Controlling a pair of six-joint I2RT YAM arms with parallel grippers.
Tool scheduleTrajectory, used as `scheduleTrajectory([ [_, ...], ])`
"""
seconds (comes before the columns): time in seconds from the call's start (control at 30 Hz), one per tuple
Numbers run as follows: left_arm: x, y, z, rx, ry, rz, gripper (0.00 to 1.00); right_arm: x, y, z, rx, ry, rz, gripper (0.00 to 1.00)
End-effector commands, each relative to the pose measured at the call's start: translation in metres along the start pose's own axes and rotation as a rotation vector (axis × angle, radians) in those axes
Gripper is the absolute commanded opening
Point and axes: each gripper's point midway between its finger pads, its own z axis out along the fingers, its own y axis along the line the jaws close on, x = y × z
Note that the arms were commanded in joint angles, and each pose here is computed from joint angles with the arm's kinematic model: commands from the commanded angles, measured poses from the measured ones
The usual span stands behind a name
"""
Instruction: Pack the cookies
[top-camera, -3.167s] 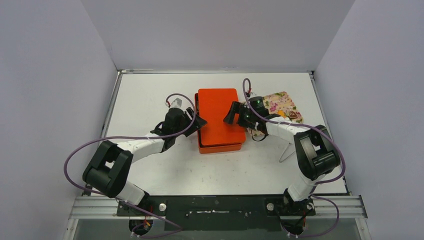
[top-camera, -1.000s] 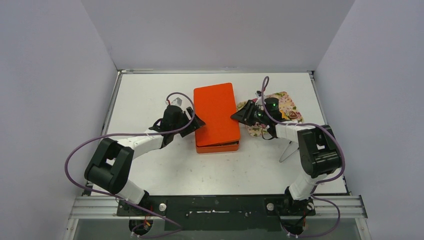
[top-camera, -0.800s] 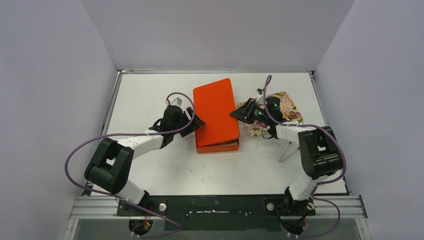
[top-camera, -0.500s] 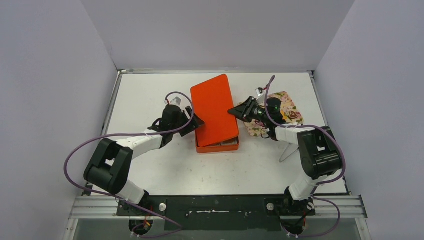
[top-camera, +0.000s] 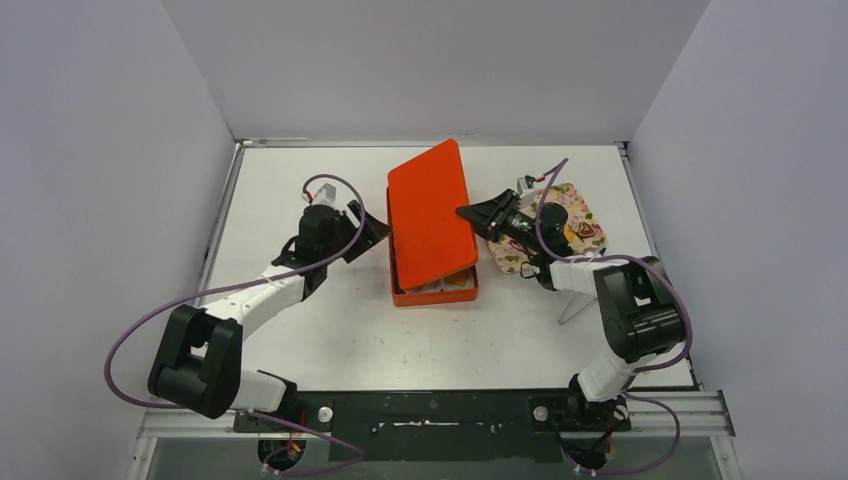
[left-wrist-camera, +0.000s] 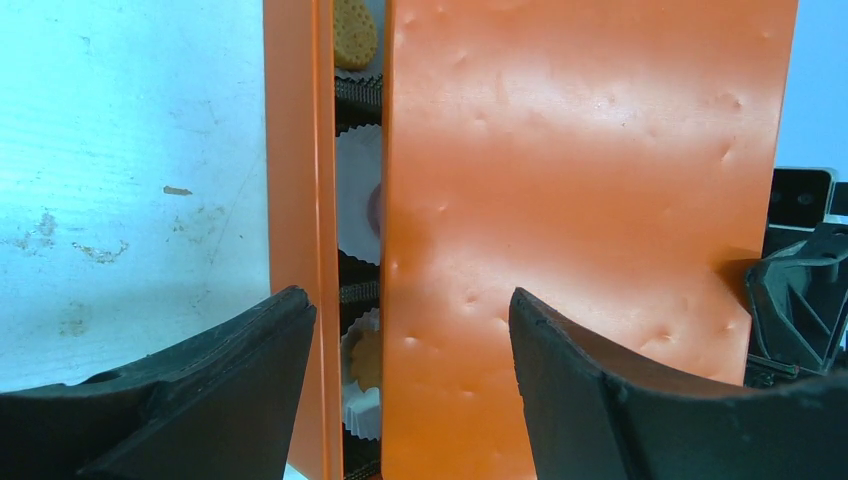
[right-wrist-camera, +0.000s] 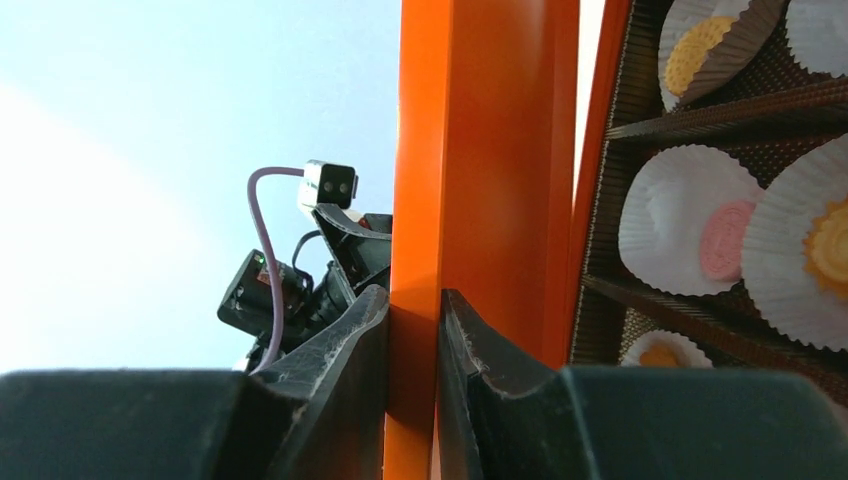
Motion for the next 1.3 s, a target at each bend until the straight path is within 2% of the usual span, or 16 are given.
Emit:
scheduleTrajectory([
  [0.0, -0.011, -0.009, -0.008, 0.031, -0.036, -0.004, 0.69, -0.006, 0.070, -0.005, -0.193, -0.075, -0.057, 0.00],
  [0.33, -0.009, -0.005, -0.009, 0.025, -0.043, -0.014, 0.69, 0.023, 0.068, 0.017, -0.213, -0.077, 0.014, 0.00],
  [0.83, 0.018, 0.010, 0.016, 0.011, 0.046, -0.017, 0.68, 0.028, -0.011, 0.016, -0.061, -0.102, 0.050, 0.00],
  [1.27, 0.031, 0.015, 0.035, -0.008, 0.096, -0.018, 0.68, 0.017, -0.035, 0.007, -0.026, -0.140, 0.061, 0.00],
])
